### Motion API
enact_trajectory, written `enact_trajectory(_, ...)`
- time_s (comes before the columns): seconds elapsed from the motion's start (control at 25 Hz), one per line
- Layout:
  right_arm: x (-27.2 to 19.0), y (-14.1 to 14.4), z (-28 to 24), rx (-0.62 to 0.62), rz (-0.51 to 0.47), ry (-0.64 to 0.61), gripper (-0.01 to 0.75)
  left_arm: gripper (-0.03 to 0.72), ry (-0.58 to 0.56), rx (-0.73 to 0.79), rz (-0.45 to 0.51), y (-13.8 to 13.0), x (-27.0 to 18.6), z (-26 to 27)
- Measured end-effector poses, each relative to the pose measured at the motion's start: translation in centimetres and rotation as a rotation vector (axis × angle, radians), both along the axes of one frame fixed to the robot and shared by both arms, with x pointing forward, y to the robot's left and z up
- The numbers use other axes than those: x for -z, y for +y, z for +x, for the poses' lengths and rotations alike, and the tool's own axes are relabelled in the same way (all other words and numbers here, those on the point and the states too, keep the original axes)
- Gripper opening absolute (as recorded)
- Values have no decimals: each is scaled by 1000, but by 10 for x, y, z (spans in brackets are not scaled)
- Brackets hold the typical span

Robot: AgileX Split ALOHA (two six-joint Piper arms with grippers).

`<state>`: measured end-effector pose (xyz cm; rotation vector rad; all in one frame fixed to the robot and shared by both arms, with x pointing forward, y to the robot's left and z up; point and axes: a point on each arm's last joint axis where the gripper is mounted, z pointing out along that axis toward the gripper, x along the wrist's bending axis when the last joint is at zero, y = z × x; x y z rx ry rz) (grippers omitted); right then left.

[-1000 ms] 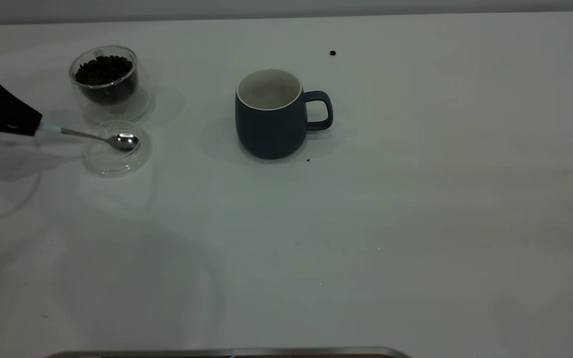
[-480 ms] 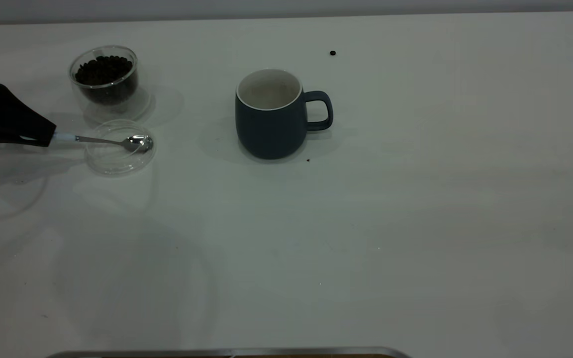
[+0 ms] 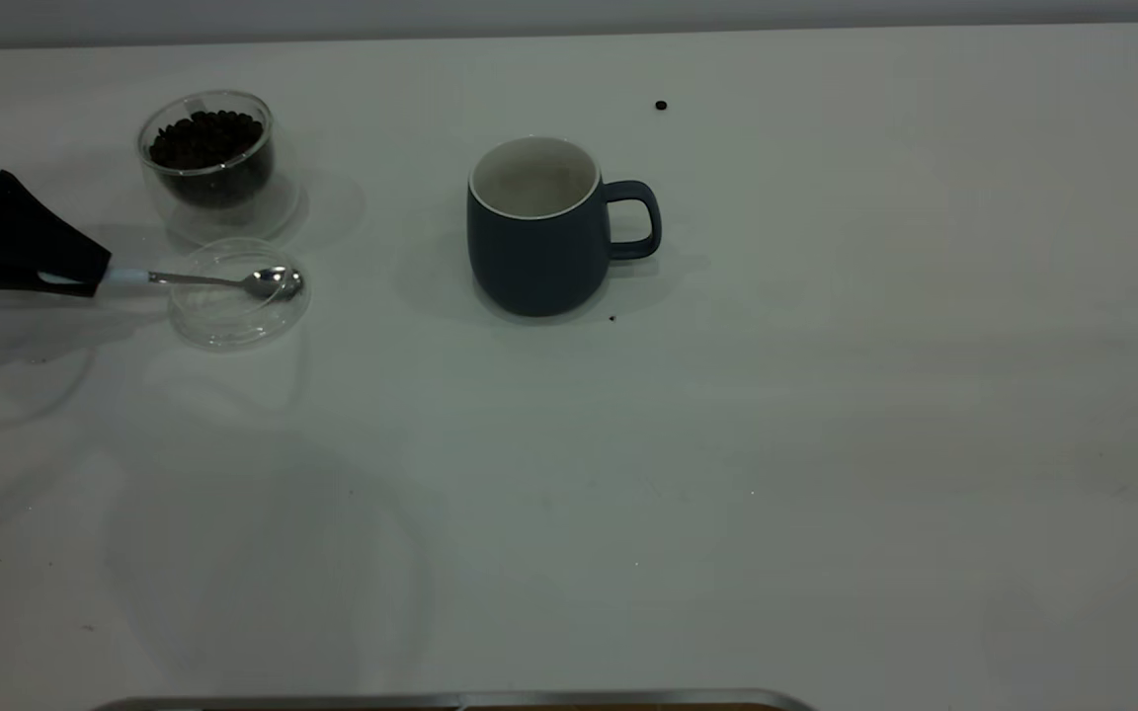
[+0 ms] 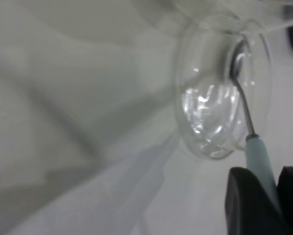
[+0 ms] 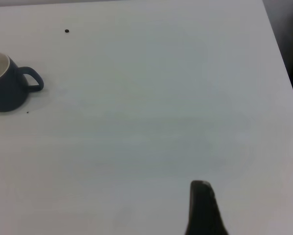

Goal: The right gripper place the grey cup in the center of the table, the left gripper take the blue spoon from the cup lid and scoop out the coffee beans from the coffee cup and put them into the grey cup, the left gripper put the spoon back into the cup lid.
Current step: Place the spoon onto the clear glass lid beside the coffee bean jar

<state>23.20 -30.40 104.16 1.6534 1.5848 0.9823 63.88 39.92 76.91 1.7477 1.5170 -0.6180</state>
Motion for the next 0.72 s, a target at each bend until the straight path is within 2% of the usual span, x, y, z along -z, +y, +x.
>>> enact_trajectory(0.16, 0, 0, 0, 0, 0, 0, 531, 324, 20, -29, 12, 1, 1, 1)
enact_trajectory(0.32, 0, 0, 0, 0, 0, 0, 531, 375, 28, -53, 28, 2, 2, 2)
enact_trajectory(0.52, 0, 0, 0, 0, 0, 0, 531, 386, -3, -112, 47, 15, -7, 5)
enact_trajectory(0.72, 0, 0, 0, 0, 0, 0, 531, 387, -73, -202, 25, 34, -38, 9)
